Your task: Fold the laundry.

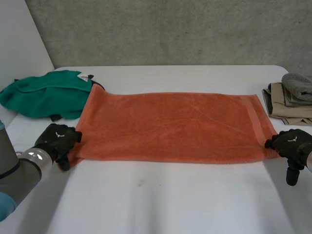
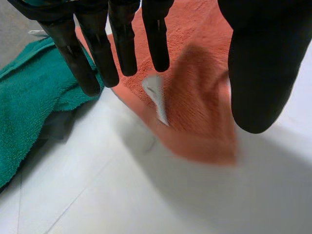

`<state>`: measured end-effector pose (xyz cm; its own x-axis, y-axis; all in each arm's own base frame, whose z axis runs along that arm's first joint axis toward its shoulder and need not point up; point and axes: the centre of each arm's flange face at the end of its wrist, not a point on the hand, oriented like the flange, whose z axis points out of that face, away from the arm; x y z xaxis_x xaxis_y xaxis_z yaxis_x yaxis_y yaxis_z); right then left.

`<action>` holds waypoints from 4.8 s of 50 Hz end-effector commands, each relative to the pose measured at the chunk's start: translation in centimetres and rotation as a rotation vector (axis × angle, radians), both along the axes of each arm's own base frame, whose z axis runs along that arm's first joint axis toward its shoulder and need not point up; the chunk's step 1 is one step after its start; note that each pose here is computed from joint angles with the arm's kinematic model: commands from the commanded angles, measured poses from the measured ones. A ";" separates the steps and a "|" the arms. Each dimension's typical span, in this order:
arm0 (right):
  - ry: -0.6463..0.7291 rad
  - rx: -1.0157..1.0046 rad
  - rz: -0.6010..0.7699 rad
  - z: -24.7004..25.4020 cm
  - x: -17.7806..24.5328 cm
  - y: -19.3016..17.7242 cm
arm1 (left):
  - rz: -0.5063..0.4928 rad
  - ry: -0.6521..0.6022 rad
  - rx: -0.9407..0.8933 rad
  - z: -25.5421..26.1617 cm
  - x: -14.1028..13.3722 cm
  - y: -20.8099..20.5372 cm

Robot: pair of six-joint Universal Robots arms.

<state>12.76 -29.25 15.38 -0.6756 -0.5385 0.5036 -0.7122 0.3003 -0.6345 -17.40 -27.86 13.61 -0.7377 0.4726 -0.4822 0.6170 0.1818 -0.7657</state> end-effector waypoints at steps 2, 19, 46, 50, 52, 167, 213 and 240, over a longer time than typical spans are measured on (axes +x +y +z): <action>-0.004 -0.005 0.000 -0.4 -0.1 -0.1 | -0.003 -0.002 -0.010 -0.4 -0.3 -1.7; -0.004 -0.053 -0.004 -0.6 -0.1 -0.7 | -0.010 0.012 0.003 -1.1 -0.8 -2.9; -0.048 -0.155 0.109 -2.5 0.1 -2.4 | 0.023 0.188 -0.099 4.6 -2.2 -3.9; -0.053 -0.156 0.107 -3.6 0.0 -3.7 | 0.024 0.190 -0.107 5.0 -2.3 -4.5; -0.060 -0.161 0.104 -3.7 0.0 -4.2 | 0.020 0.191 -0.113 5.3 -2.4 -4.7; 0.026 -0.271 0.088 -2.9 0.6 -9.5 | -0.049 -0.001 -0.336 0.9 -3.8 -7.8; -0.131 -0.404 0.064 5.2 1.5 -9.2 | 0.003 0.181 -0.339 7.8 -4.4 -6.7; -0.116 -0.604 -0.065 26.2 -1.2 2.4 | 0.056 0.398 -0.542 25.0 -0.5 6.4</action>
<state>11.46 -27.66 40.83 -0.7700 -0.1374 0.6231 -0.6160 -0.0942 -0.7821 -17.99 -21.30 38.77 -0.9247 0.1958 -0.3264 0.2659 -0.2811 -0.9221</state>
